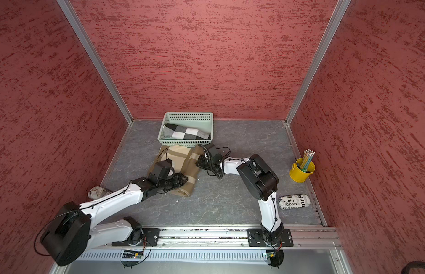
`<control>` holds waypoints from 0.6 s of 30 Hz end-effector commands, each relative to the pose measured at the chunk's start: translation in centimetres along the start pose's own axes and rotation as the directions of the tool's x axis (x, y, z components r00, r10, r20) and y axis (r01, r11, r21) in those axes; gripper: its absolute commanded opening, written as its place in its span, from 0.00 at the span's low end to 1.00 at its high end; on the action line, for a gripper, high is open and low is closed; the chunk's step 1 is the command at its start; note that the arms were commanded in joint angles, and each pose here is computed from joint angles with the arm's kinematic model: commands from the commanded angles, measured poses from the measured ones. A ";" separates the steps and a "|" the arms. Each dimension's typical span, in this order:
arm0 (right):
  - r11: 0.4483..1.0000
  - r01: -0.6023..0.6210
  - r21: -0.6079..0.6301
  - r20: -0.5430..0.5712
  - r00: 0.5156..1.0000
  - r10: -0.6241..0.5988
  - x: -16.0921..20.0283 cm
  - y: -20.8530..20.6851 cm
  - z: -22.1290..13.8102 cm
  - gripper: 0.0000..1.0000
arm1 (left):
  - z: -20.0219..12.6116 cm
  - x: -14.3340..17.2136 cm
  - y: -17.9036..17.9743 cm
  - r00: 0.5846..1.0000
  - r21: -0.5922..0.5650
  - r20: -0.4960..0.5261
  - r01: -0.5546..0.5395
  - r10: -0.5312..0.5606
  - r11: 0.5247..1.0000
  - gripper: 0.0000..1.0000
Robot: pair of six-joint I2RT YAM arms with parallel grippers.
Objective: Roll up the scarf and place it into the basket
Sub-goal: Roll the scarf at the center of the board.
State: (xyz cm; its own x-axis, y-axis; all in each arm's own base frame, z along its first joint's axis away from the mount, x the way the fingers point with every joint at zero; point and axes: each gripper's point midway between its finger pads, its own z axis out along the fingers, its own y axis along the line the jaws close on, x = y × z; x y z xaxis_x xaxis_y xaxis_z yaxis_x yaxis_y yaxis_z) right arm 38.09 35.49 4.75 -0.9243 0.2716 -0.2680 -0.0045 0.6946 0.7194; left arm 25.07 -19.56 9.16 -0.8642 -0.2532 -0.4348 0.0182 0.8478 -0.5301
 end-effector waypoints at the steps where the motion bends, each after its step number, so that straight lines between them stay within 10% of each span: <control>1: 0.999 0.002 0.046 0.019 1.000 -0.003 -0.6 0.5 -1.3 0.03 | -2.0 -1.3 -1.4 0.971 -0.094 0.102 -0.208 0.217 0.974 0.72; 9: 0.999 -0.021 0.045 -0.007 1.000 0.022 -0.2 0.8 -1.8 0.04 | 0.5 0.8 -1.9 0.834 -0.269 0.043 -0.520 0.549 0.811 0.81; 18: 0.999 -0.031 0.036 -0.012 0.999 0.032 -0.1 1.1 -2.2 0.07 | 4.6 2.2 -1.7 0.747 -0.387 -0.067 -0.630 0.661 0.673 0.80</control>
State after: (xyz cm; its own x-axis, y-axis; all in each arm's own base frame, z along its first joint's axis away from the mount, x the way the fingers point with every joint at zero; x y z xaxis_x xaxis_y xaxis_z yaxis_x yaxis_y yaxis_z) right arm 37.20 34.63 4.69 -0.9352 0.2695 -0.2298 0.0409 0.7267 0.6857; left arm 24.06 -23.92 5.49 -0.6963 0.3744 -0.6123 0.3916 0.9132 0.1130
